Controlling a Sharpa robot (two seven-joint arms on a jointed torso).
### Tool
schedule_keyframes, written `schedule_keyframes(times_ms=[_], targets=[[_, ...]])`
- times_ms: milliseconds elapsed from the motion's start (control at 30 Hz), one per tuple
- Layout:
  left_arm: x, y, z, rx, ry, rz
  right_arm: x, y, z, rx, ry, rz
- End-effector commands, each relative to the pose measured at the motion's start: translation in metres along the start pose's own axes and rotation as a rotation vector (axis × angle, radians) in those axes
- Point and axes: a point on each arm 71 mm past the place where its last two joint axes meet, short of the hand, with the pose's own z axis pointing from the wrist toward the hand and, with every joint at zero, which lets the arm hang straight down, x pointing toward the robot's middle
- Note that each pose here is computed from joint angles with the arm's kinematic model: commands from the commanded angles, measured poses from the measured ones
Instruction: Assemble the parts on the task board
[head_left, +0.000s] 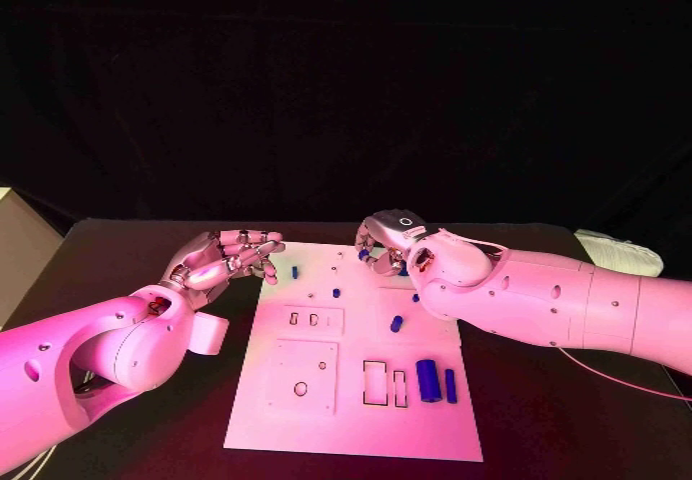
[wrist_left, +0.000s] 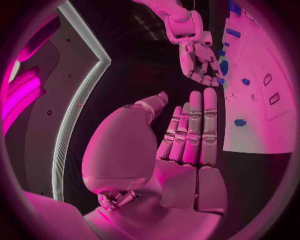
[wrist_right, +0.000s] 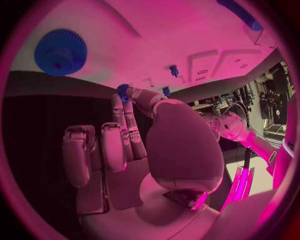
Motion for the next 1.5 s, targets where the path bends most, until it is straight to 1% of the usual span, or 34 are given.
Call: schedule_keyframes(times_ms=[33,433,633,1200,1500], targets=[[0.0029,-0.0016,0.0008,0.009,0.014,-0.006,-0.003,0.006,0.004,-0.016,-0.045,-0.021],[0.0048,-0.002,0.0001,0.007,0.019,-0.01,-0.001,0.02,0.013,-0.038,-0.057,-0.032],[0.0056,-0.0025,-0.0006,0.006,0.021,-0.013,0.001,0.023,0.017,-0.043,-0.053,-0.04],[0.0056,-0.0023,0.0007,0.003,0.022,-0.013,0.004,0.026,0.025,-0.04,-0.036,-0.069],[0.0058,-0.0027,0.0009,0.003,0.022,-0.013,0.007,0.024,0.026,-0.034,-0.013,-0.089]])
